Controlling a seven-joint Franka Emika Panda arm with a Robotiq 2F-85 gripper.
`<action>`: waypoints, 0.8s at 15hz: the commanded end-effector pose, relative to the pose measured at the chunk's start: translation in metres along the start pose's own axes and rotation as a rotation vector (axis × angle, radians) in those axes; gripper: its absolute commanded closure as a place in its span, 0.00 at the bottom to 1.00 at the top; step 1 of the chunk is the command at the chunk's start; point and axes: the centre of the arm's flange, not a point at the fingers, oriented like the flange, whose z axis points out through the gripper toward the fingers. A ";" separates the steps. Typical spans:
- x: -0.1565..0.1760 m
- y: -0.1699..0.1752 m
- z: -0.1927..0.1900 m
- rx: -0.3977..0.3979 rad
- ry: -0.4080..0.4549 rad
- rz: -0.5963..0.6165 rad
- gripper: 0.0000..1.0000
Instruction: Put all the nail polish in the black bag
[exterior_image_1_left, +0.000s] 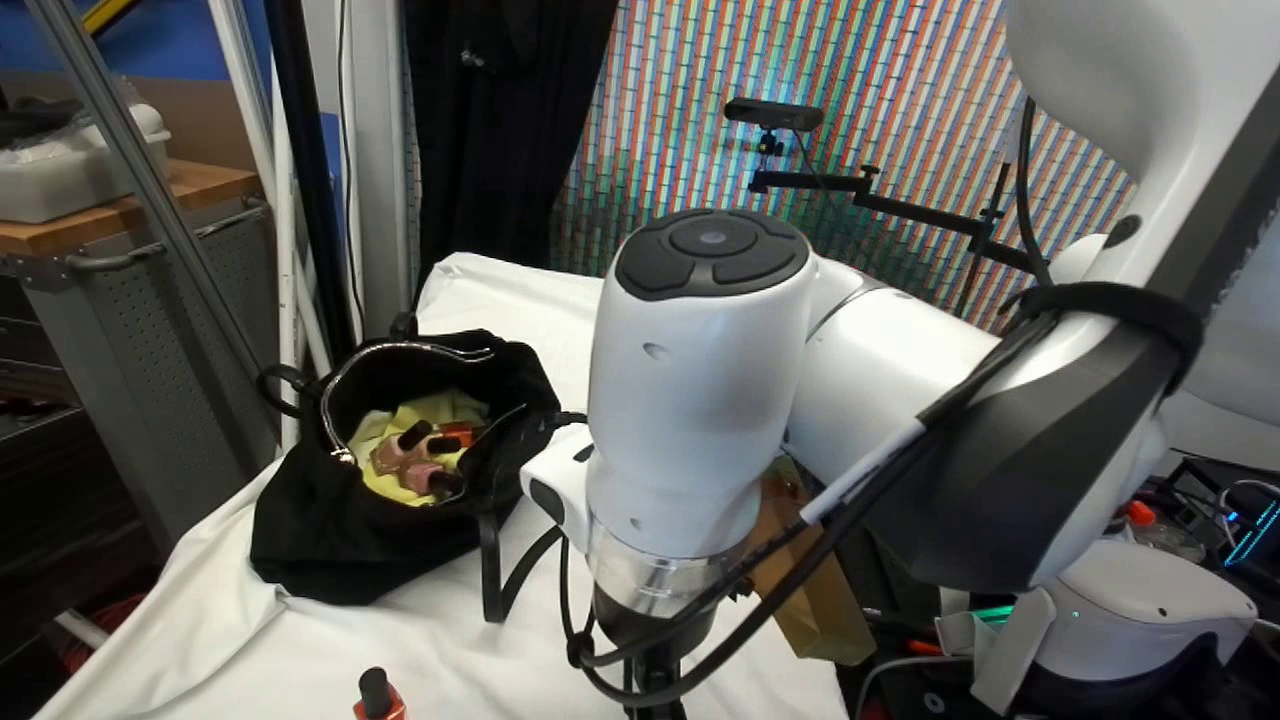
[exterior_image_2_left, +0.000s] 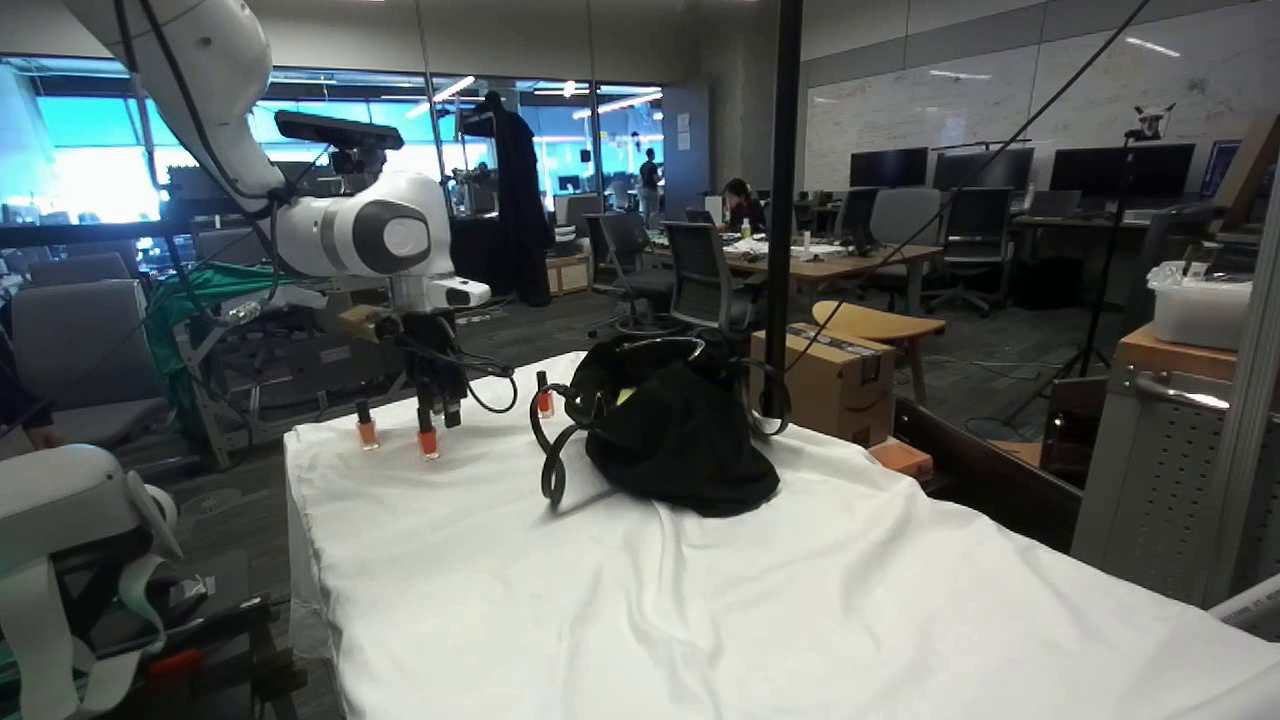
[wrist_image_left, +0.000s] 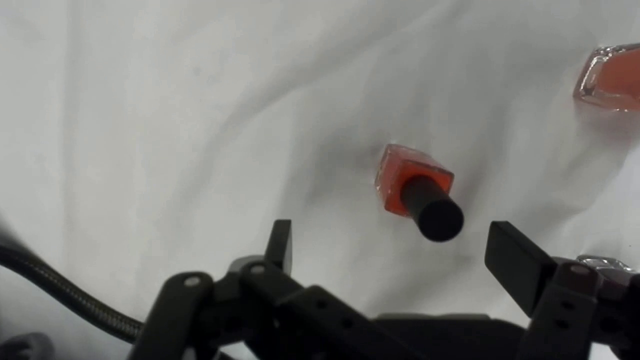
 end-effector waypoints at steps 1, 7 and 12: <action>-0.020 0.004 -0.001 0.052 0.035 0.015 0.00; -0.024 0.002 0.015 0.070 0.033 0.030 0.00; -0.022 0.000 0.019 0.080 0.039 0.036 0.00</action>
